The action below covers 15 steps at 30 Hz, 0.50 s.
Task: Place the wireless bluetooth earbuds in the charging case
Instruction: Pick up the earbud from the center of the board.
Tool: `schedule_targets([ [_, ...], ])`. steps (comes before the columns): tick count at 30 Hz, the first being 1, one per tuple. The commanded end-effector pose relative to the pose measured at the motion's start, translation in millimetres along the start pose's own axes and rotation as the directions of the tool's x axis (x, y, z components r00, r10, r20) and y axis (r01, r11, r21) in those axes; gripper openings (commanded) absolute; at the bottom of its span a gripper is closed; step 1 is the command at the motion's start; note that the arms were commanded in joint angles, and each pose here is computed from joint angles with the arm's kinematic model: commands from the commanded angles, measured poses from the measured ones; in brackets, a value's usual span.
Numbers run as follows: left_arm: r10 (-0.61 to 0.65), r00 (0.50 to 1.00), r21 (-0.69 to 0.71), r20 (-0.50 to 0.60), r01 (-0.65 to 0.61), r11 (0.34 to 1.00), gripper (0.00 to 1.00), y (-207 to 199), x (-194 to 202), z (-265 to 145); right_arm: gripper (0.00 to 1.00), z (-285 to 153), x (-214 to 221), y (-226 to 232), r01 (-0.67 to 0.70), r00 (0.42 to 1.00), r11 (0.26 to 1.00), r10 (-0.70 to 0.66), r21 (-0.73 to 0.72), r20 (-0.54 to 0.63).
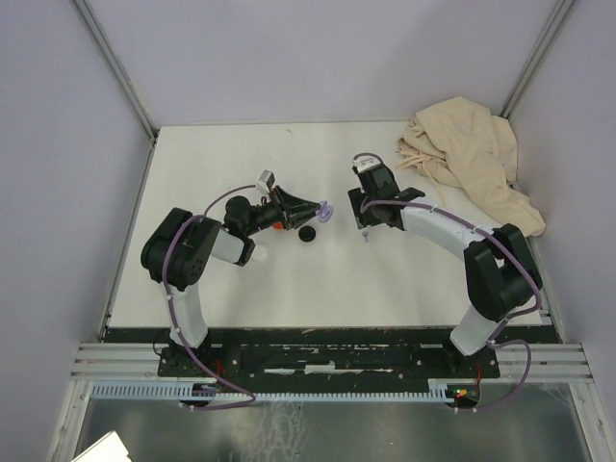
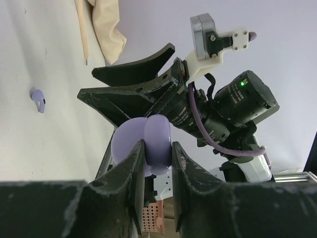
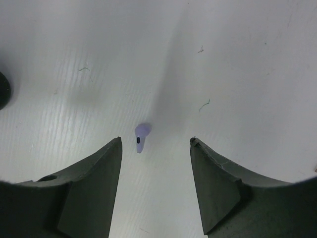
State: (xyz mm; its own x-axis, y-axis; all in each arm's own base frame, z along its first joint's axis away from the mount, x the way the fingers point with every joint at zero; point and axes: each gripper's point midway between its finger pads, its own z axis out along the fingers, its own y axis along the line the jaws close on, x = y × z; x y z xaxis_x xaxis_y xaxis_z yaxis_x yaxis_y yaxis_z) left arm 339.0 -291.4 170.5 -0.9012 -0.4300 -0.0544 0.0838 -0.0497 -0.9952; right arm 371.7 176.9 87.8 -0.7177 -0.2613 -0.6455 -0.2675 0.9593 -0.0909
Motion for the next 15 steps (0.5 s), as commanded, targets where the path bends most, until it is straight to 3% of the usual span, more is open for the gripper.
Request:
schedule_targets([
  [1,0.036,0.999,0.04,-0.005,-0.036,0.999,0.03,-11.8,2.6,-3.9,0.65,4.1,-13.7,7.0,-0.022,1.0,0.999,0.021,-0.041,-0.016],
  [15,0.08,0.997,0.032,-0.02,-0.079,0.996,0.03,-18.4,9.3,-8.8,0.62,33.5,9.5,16.5,-0.009,0.987,0.997,-0.003,-0.074,-0.16],
])
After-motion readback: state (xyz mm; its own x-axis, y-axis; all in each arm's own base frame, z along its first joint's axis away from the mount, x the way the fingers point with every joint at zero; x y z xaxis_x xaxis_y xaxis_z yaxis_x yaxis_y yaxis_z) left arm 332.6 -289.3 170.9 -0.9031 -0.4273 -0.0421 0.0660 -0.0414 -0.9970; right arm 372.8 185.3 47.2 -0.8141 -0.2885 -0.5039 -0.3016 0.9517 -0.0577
